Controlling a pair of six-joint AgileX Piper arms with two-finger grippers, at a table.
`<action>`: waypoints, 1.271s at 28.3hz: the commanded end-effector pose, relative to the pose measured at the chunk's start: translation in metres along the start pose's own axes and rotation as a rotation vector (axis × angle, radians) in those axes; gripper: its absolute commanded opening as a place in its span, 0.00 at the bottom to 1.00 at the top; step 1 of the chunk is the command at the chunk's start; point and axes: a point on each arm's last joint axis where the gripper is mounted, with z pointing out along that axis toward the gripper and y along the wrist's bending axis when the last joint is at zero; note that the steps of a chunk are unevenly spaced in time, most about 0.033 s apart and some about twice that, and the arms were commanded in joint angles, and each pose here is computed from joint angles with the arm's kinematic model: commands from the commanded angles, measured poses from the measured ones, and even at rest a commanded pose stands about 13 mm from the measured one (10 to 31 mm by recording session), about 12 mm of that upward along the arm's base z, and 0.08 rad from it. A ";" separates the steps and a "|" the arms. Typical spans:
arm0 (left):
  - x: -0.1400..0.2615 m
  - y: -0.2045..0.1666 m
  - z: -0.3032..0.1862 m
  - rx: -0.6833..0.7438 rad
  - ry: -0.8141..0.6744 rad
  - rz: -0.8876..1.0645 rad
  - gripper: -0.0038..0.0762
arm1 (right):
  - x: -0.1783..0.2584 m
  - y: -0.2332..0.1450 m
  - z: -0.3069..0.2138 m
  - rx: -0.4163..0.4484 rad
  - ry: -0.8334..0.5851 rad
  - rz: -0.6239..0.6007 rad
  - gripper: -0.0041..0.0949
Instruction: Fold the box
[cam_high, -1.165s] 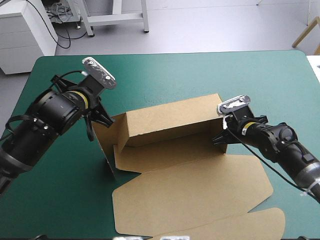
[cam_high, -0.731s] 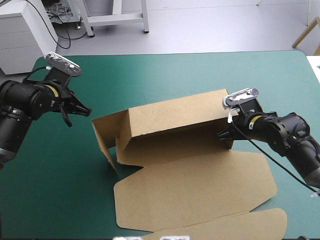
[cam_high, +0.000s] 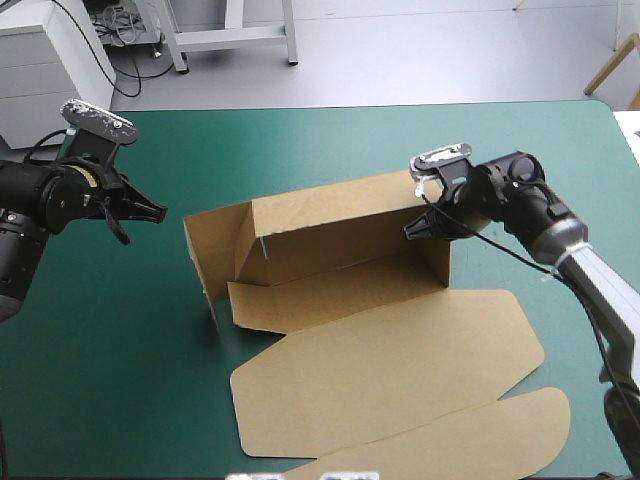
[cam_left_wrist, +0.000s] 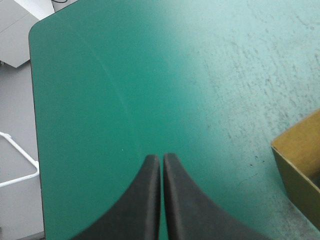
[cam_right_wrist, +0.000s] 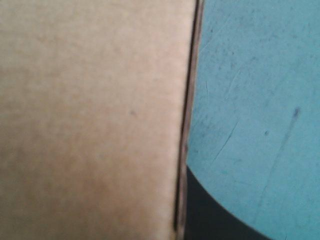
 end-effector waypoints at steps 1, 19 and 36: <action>-0.007 0.005 -0.018 -0.027 -0.107 -0.007 0.05 | -0.033 -0.003 -0.002 -0.001 -0.094 -0.001 0.02; -0.007 0.005 -0.018 -0.019 -0.104 -0.011 0.05 | -0.102 -0.027 0.032 0.031 -0.138 0.001 0.77; -0.007 0.005 -0.018 -0.019 -0.104 -0.011 0.04 | -0.081 -0.028 -0.133 0.011 -0.396 -0.097 0.83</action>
